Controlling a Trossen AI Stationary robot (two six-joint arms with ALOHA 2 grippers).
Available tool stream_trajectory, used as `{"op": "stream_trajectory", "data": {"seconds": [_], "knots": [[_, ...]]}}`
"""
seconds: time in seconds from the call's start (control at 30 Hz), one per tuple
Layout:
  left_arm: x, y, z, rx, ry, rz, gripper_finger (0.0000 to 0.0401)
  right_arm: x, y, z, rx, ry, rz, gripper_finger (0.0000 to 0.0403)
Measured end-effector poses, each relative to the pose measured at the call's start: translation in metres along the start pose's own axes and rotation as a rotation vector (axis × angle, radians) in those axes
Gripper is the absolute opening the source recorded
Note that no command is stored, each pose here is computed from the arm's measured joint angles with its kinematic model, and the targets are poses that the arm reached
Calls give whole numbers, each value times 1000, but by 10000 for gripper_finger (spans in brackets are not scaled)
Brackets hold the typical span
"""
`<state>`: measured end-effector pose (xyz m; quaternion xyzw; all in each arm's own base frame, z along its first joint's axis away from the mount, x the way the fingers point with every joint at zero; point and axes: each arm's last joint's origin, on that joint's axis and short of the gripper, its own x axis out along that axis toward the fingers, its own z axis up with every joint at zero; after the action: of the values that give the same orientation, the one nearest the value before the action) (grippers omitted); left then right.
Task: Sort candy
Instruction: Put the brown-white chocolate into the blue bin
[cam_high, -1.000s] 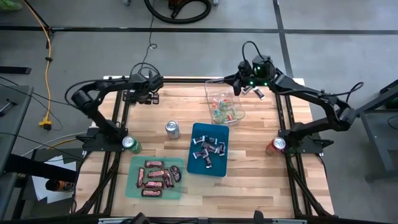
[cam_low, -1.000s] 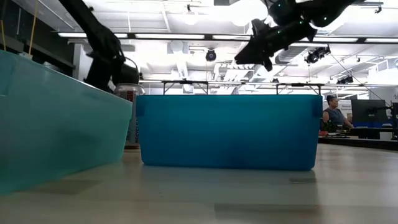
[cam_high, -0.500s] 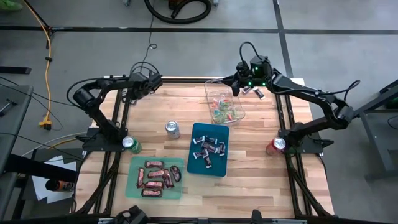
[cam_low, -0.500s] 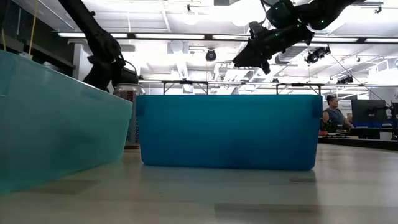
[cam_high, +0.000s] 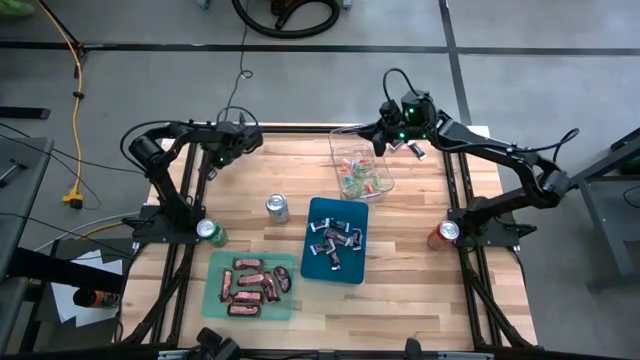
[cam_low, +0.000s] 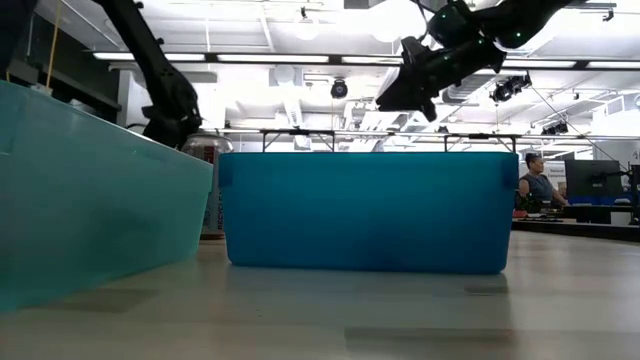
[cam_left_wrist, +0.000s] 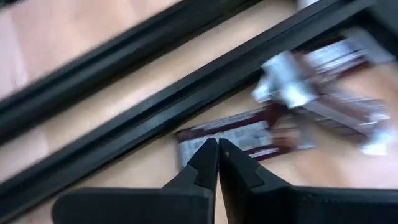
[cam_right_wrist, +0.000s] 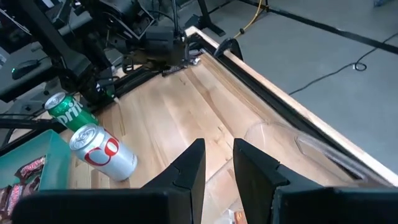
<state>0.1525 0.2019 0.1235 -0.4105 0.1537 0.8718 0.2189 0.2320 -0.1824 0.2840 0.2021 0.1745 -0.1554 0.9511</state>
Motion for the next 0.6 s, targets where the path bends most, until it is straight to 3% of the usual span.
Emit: {"op": "stream_trajectory", "data": {"seconds": [0.13, 0.23, 0.43, 0.6], "knots": [[12, 6, -10, -55, 24, 11, 0, 0, 0, -2, 14, 22, 6, 75], [10, 8, -16, -11, 18, -12, 0, 0, 0, -3, 18, 28, 24, 75], [-10, 12, -33, 184, 82, -106, 0, 0, 1, -2, -11, 25, 27, 75], [-32, 21, -52, 431, 138, -201, 0, 0, 1, -2, -43, 24, 28, 75]]}}
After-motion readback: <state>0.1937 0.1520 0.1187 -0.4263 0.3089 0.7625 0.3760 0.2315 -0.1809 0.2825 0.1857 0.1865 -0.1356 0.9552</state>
